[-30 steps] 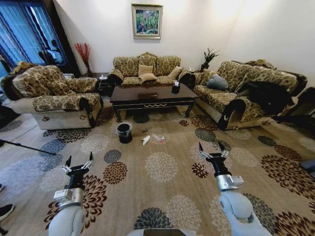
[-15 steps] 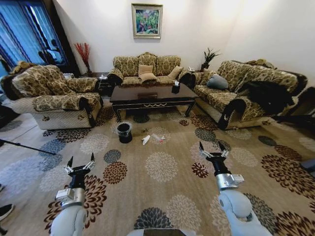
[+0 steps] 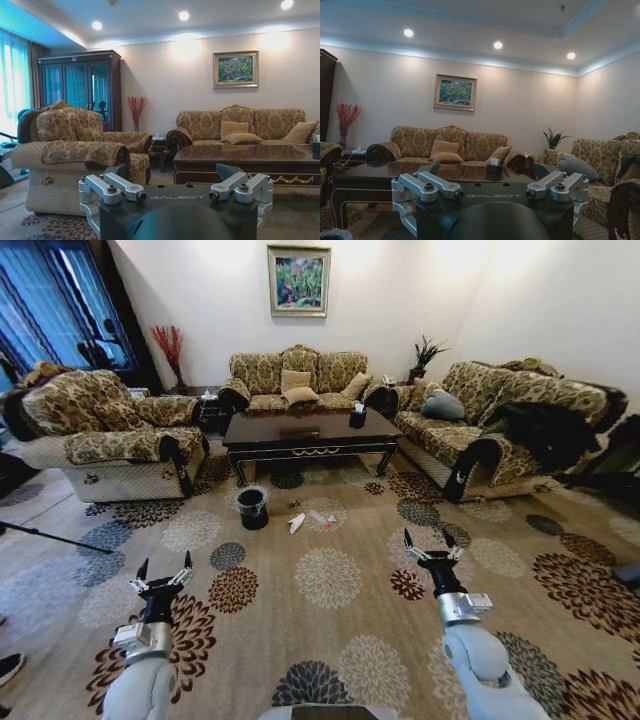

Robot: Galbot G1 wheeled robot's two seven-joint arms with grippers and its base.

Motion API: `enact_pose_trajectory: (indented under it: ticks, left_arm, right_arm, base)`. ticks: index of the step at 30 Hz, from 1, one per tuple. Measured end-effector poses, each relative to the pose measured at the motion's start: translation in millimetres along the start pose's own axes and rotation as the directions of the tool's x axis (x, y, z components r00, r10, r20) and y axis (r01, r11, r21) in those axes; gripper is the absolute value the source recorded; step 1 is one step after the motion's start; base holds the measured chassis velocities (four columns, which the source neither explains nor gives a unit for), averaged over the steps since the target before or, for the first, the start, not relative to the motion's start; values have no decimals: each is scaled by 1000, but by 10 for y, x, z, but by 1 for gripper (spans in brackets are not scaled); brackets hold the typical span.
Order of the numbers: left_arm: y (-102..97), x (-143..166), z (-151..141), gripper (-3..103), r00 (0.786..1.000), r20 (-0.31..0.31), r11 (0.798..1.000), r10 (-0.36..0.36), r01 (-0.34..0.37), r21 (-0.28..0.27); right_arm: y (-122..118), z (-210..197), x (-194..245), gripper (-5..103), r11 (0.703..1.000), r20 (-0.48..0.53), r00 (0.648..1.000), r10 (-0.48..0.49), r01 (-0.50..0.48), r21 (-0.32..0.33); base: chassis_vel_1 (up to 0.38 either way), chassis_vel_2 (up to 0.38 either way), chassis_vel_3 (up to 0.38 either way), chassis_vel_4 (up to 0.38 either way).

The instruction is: Move to the front of the table and pick up the trash from the floor, then place it into the trash bin.

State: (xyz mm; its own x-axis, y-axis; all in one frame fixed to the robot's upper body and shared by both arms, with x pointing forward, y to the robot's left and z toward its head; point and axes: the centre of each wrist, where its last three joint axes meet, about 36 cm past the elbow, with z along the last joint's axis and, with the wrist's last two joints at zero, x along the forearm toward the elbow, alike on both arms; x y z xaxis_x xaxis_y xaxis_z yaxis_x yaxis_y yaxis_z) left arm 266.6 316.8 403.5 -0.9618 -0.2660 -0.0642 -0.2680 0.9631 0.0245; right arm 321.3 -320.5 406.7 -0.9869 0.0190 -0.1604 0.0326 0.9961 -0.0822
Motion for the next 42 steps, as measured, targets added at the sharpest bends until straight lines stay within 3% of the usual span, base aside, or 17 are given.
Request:
enact_pose_trajectory:
  ticks: [42]
  left_arm:
    - [-16, -17, 71, 100, 1000, -8, 1000, 8, -8, 5]
  right_arm:
    - [-4, 148, -26, 100, 1000, -29, 1000, 7, -6, 14]
  base:
    - [0, 0, 0, 0]
